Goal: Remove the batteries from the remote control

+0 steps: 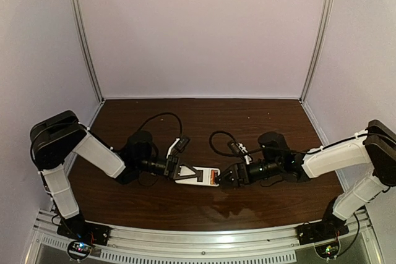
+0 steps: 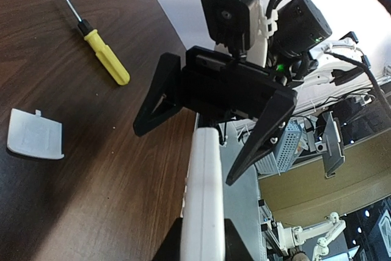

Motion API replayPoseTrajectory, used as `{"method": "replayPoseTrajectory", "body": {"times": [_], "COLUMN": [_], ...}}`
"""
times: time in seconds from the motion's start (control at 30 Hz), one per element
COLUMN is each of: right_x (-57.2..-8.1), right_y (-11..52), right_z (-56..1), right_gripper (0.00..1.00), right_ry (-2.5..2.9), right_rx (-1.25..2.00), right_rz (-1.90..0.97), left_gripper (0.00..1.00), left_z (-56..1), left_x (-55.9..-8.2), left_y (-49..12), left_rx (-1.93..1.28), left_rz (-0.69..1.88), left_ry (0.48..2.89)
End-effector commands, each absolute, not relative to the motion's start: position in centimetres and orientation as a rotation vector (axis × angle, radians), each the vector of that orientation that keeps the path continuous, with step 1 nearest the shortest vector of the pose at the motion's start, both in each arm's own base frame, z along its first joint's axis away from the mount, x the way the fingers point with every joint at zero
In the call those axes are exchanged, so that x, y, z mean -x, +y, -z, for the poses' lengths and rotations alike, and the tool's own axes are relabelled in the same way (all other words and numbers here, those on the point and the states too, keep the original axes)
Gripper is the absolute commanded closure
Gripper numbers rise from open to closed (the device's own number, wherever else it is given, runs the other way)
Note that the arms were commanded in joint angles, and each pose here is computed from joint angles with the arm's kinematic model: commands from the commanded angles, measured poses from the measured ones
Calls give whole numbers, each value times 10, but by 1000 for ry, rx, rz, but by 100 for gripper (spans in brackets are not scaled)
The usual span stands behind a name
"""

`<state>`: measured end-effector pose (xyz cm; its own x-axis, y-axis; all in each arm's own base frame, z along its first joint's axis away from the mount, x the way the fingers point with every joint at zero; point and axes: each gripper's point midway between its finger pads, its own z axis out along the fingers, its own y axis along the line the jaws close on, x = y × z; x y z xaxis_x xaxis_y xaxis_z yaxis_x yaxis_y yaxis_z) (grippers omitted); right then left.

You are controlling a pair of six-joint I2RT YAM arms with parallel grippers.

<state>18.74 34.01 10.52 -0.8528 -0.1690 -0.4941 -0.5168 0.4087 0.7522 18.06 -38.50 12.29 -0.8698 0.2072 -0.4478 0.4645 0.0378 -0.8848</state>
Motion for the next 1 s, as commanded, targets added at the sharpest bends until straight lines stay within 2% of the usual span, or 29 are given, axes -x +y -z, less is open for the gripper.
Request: {"method": "replayPoseTrajectory", "body": {"times": [0.0, 0.43, 0.97], "right_x": [-176, -167, -160], "right_y": [358, 386, 393], "right_z": [-118, -126, -129], "right_gripper": [12, 28, 76], "right_ry": [2256, 2214, 2189], "right_rx": [685, 746, 759], "right_rz": [-1500, -1556, -1612], "left_gripper": [100, 100, 100], "left_z": [-137, -138, -138], "left_x": [-173, -163, -162], "left_y": [-393, -401, -401], "left_rx": [-802, -852, -848], "left_rz": [1988, 2039, 2044], "left_ry": [2017, 2005, 2003]}}
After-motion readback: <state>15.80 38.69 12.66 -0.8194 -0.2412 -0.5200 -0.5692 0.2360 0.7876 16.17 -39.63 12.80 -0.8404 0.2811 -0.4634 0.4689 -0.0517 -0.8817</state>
